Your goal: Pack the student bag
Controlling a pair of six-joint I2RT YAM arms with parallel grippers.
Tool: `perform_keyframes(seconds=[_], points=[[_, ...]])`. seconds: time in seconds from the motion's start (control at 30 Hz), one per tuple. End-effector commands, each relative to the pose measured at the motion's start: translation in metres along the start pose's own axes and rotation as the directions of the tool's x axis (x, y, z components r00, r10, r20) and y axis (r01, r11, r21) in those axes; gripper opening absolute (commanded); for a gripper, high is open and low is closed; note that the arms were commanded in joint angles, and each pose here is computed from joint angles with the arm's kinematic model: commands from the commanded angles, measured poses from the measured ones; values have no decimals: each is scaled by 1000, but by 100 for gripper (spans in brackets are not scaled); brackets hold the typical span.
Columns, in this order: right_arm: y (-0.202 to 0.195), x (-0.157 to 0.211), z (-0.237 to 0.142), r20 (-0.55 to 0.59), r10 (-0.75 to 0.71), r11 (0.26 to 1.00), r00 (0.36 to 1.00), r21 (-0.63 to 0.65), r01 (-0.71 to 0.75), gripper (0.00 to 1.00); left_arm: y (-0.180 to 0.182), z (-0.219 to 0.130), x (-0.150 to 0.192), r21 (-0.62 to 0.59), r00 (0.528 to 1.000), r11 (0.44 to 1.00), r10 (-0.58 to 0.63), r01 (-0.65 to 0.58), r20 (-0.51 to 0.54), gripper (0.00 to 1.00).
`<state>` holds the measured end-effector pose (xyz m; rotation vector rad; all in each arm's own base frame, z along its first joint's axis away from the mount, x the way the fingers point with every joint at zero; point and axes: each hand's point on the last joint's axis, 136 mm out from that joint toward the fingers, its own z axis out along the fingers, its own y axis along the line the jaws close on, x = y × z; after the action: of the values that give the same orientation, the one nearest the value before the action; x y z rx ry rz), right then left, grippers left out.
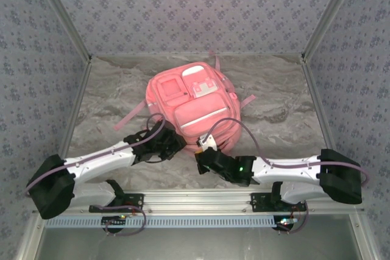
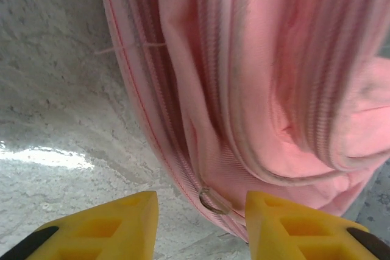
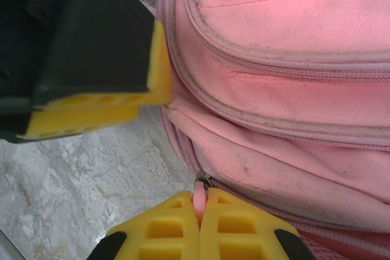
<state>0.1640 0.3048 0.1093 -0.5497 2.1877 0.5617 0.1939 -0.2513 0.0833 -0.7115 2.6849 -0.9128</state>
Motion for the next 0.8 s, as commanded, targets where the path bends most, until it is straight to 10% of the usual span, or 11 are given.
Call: perform_keyframes(seconds=[0.0,0.57,0.77], points=[[1,-12,-5,52,50,999,997,-18,-49,0,-27,-1,2,65,1000,998,-18,18,-9,41],[-1,-7,1,61,64,998,996,-19,-62,0,-45,12,-4,60,1000,998,6,-6,7,37],[-9,-4,0,46,39,999,998,26,-41,0,-41,19,-4,61,1000,998,17,-17,11,10]])
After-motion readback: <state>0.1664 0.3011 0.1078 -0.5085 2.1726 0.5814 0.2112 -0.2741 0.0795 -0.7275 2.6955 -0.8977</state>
